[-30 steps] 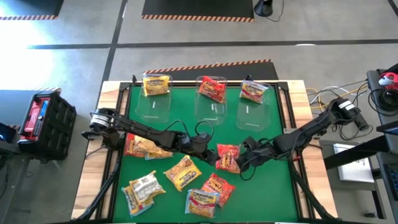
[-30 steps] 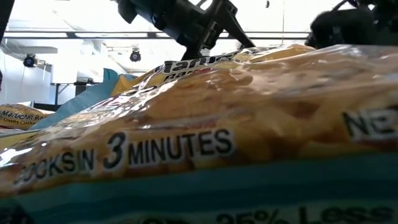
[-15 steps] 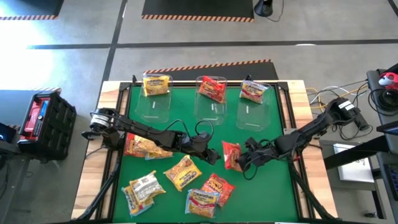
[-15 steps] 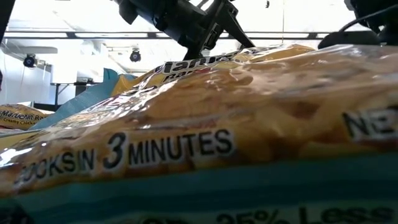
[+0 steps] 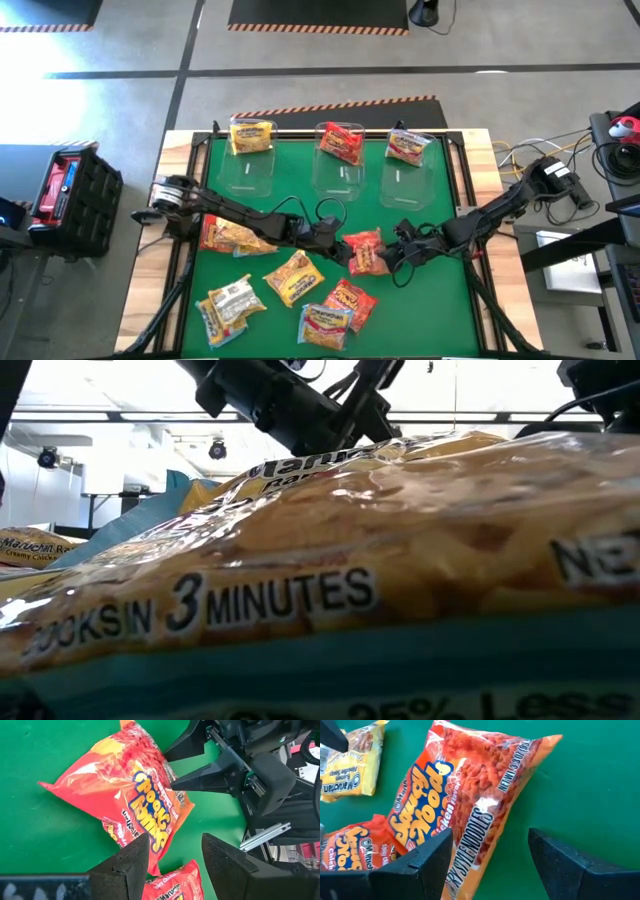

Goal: Sort Maruchan noodles
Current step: Put the orange noodle pack into the middle transparent bin

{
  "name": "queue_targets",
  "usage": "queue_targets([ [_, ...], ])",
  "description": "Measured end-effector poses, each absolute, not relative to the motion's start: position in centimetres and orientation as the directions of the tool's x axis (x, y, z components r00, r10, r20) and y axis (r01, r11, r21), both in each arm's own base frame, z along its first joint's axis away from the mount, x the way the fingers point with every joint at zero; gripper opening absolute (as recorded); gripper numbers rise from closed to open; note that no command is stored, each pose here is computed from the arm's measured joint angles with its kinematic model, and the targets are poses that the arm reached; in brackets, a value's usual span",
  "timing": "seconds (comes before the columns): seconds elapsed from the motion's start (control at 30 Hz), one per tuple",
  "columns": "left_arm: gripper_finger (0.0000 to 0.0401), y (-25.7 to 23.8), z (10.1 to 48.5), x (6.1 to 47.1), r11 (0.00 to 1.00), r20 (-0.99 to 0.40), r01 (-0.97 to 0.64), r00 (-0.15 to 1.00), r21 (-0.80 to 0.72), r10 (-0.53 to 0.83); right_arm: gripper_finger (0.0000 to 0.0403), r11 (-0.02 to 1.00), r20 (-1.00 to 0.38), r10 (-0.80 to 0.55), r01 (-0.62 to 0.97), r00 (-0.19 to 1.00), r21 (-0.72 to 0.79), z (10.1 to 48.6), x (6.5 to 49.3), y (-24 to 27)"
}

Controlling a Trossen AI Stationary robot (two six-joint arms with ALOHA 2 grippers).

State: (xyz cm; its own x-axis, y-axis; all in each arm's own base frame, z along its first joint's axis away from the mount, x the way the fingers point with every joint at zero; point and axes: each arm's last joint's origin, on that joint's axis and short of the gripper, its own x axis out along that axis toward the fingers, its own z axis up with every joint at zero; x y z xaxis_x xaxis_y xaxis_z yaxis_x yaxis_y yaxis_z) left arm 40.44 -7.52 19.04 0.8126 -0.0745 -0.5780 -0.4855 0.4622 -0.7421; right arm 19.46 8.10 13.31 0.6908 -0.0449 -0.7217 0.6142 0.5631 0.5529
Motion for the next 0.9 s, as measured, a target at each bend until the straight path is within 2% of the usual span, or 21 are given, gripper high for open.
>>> queue_targets([
  [0.27, 0.0165, -7.6, 18.7, 40.6, 0.453, -0.579, -0.489, 0.812, -0.746, -0.076, 0.0249, 0.526, -0.686, -0.024, 0.593, 0.727, 0.610, 14.5, 19.6, 8.2],
  [0.47, 0.0165, -7.8, 18.7, 40.5, 0.459, -0.580, -0.486, 0.810, -0.744, -0.082, 0.0249, 0.561, -0.609, -0.005, 0.506, 0.793, 0.655, 16.5, 20.2, 8.4],
  [0.9, 0.0165, -8.0, 18.6, 40.4, 0.455, -0.590, -0.493, 0.802, -0.741, -0.092, 0.0249, 0.585, -0.693, -0.034, 0.576, 0.720, 0.570, 13.8, 20.9, 8.8],
])
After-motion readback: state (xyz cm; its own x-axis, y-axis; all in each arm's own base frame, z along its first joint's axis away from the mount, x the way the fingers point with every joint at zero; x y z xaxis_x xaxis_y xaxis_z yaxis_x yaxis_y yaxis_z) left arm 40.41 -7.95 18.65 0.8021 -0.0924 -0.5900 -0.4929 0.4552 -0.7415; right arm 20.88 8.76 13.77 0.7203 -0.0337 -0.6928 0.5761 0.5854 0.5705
